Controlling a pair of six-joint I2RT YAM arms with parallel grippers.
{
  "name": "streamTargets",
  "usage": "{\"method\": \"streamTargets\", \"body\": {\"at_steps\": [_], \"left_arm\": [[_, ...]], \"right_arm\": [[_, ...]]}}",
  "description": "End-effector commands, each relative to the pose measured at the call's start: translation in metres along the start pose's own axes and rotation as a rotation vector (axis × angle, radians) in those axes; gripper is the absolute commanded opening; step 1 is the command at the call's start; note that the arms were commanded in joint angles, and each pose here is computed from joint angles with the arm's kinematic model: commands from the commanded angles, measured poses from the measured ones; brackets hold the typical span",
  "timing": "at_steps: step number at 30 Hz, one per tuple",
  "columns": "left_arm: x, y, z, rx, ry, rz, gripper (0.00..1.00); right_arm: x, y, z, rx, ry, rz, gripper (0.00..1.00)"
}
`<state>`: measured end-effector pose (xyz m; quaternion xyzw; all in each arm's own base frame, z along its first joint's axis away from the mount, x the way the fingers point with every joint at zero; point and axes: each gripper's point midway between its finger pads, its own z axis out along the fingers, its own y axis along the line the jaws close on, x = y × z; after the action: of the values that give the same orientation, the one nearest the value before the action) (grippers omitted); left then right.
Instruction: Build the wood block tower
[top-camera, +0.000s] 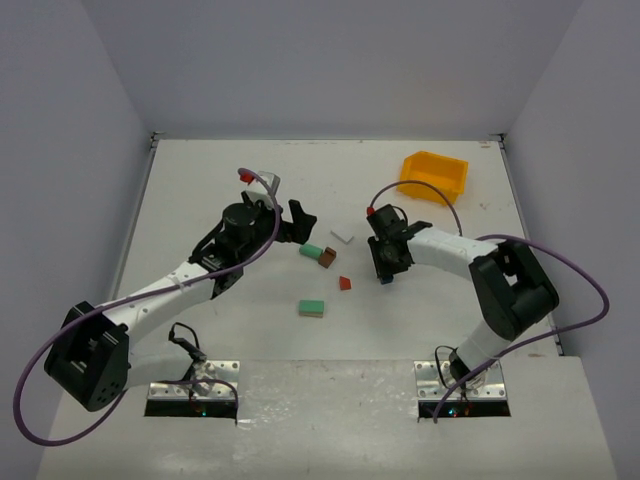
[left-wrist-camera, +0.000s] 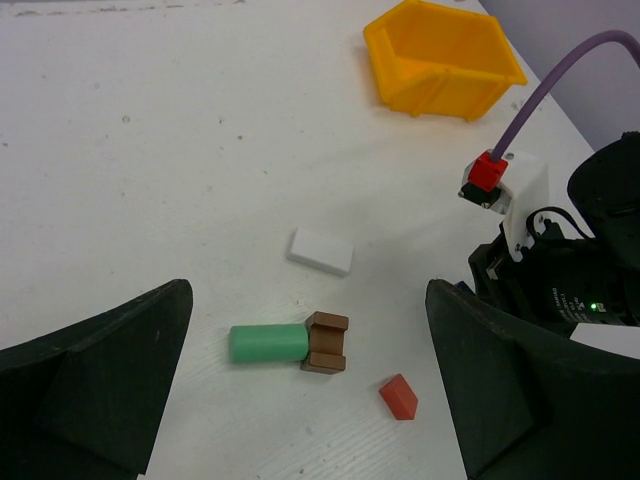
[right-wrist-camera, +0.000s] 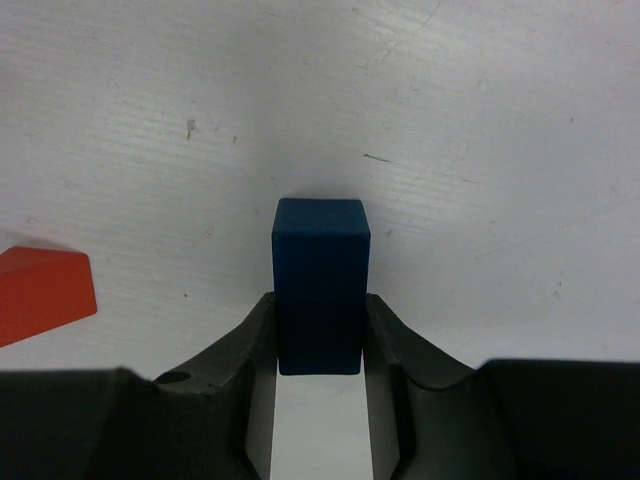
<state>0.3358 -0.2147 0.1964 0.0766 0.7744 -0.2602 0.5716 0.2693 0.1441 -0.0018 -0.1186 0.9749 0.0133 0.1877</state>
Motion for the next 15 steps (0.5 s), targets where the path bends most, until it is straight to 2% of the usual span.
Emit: {"method": "streamTargets", "body": {"at_steps": [1,5,9,10,12,15], "left_arm": [[-0.025,-0.002,0.003,0.005,-0.076,-0.015,1.0],[-0.026,0.005,0.003,-0.029,-0.076,-0.036,1.0],[-0.028,0.028,0.001,-0.094,-0.089,-0.114,1.0],[-0.03,0.042,-0.002,-0.121,-0.103,-0.145,1.0],[-0.029,0.058,-0.007,-0.146,-0.114,-0.205,1.0],[-0.028,0.101,-0.02,-0.294,-0.147,-0.315,1.0]], "right_arm": [[-0.021,0.007,-0.008,-0.045,-0.102,-0.033,0.17],[-0.041,0.023,-0.024,-0.122,-0.214,-0.177,0.1],[-0.063,0.069,-0.064,-0.242,-0.407,-0.518,0.09],[-0.066,0.084,-0.076,-0.257,-0.468,-0.697,0.09],[-0.056,0.115,-0.091,-0.358,-0.5,-0.862,0.08],[-0.041,0.15,-0.105,-0.459,-0.484,-1.059,0.09]]}}
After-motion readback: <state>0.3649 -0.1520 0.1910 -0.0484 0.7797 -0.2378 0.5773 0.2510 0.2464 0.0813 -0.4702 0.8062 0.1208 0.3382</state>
